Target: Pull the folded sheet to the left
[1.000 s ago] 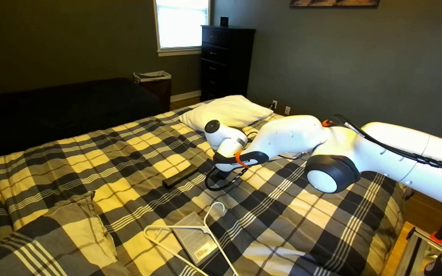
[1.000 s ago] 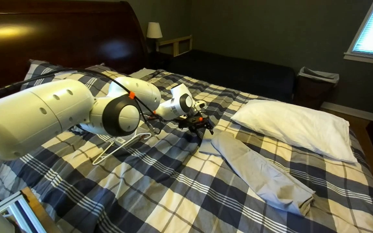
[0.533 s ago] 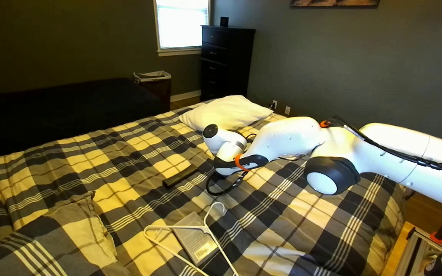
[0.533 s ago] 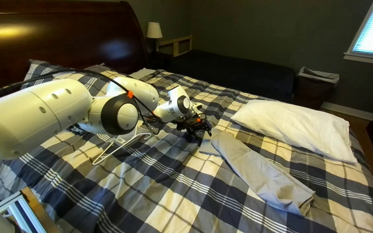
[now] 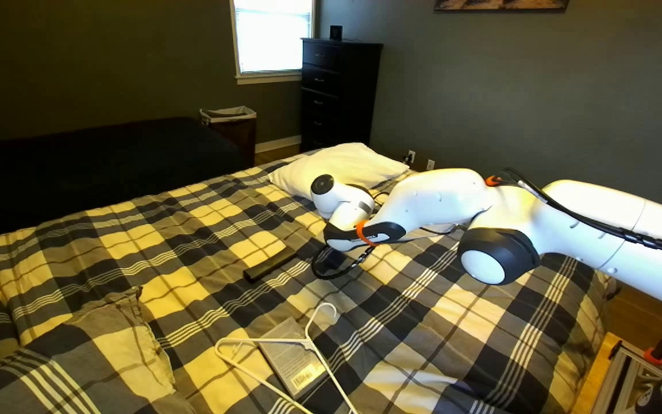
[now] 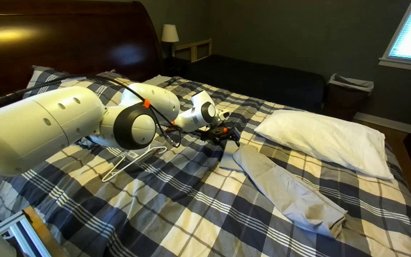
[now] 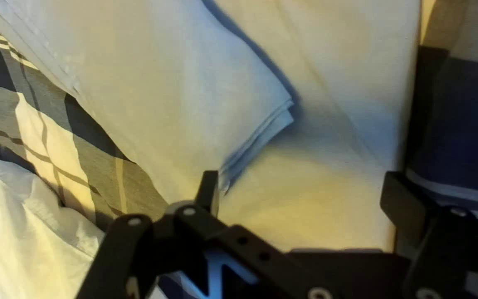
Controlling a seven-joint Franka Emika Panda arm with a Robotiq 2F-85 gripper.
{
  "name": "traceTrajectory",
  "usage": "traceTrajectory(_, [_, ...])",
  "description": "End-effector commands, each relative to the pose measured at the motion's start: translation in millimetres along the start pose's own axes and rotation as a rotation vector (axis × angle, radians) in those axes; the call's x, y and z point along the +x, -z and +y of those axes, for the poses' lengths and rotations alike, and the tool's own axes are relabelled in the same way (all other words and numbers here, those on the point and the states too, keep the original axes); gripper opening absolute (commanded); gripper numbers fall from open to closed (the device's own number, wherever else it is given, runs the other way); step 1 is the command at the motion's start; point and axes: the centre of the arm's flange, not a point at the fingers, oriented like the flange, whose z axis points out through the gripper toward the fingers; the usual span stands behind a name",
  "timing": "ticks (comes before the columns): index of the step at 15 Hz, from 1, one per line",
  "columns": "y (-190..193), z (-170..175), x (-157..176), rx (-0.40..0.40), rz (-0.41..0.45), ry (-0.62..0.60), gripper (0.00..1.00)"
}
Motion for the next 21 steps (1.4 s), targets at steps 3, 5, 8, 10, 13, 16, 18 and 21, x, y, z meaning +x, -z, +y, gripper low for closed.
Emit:
traceTrajectory(3, [-28.1,-10.2,21.2,0.005,-0.029,-0.001,1.0])
traceTrajectory(5, [-30.5,-15.1,21.1,0.018,-0.035,0.013,1.0])
traceTrajectory(8, [-32.8,-22.6,23.1,0.018,-0.044,0.03,1.0])
traceTrajectory(10, [-36.9,-28.4,24.4,0.02,-0.054,0.038,1.0])
traceTrajectory(13, [-46.3,-35.6,25.9,0.028,-0.065,0.041,1.0])
traceTrajectory(16, [-59.6,-35.5,23.3,0.041,-0.086,0.029,1.0])
traceTrajectory(18, [-69.3,-35.4,21.0,0.044,-0.107,0.022,1.0])
traceTrajectory(21, [-77.4,-33.7,16.5,0.047,-0.13,0.012,0.81])
